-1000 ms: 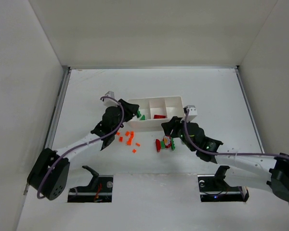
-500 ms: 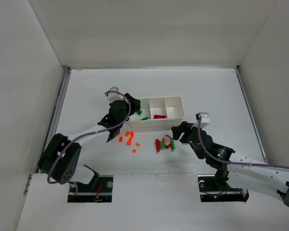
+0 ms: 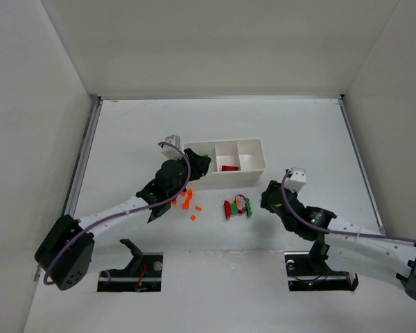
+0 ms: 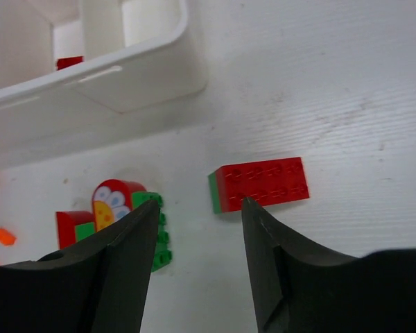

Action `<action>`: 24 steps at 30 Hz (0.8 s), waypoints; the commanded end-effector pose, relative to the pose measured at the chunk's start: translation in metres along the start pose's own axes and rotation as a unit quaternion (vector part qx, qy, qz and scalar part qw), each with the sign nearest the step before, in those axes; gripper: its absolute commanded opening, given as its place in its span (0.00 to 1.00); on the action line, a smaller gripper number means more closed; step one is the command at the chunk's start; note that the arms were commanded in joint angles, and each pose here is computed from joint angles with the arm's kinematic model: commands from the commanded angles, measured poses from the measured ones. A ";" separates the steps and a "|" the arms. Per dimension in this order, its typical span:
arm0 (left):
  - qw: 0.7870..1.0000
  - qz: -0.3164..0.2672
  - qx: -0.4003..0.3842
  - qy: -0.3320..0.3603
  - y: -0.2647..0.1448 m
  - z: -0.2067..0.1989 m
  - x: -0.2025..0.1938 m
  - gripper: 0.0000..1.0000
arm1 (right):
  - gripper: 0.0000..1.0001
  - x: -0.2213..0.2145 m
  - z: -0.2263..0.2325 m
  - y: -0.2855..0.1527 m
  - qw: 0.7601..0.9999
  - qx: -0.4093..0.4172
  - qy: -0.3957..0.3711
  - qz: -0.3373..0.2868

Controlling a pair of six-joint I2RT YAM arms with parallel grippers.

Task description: Sort the legos into containers by color

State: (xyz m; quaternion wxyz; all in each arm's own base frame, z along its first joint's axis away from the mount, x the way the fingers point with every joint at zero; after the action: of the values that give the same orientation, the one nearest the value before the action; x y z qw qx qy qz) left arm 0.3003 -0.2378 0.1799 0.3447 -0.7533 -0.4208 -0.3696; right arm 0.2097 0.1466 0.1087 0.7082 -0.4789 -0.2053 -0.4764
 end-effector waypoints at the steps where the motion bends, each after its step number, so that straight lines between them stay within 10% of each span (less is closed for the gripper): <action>1: 0.999 0.024 -0.033 0.026 -0.020 -0.015 -0.018 0.36 | 0.64 0.018 -0.009 0.001 0.998 -0.051 0.013 -0.023; 11: 0.994 0.047 -0.087 0.035 -0.044 -0.040 -0.046 0.38 | 0.91 0.006 -0.017 0.027 0.995 -0.101 0.002 0.004; 24: 0.995 0.029 -0.098 0.020 -0.058 -0.033 -0.040 0.39 | 0.94 0.008 -0.024 0.049 0.993 -0.072 0.086 0.048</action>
State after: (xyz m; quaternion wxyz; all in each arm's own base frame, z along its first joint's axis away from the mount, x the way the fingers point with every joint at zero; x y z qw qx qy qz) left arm 0.2227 -0.2581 0.1574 0.3162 -0.7901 -0.3339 -0.4054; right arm 0.2419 0.1115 0.0704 0.6710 -0.5467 -0.0897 -0.4928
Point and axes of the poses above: each gripper's point midway between its finger pads, its own y axis out along the fingers, its own z axis along the line the jaws close on, x = y × z, the point moved 1 cm from there along -y, back along the fingers, and after that the axes turned 12 degrees about y, right-handed, at the moved point
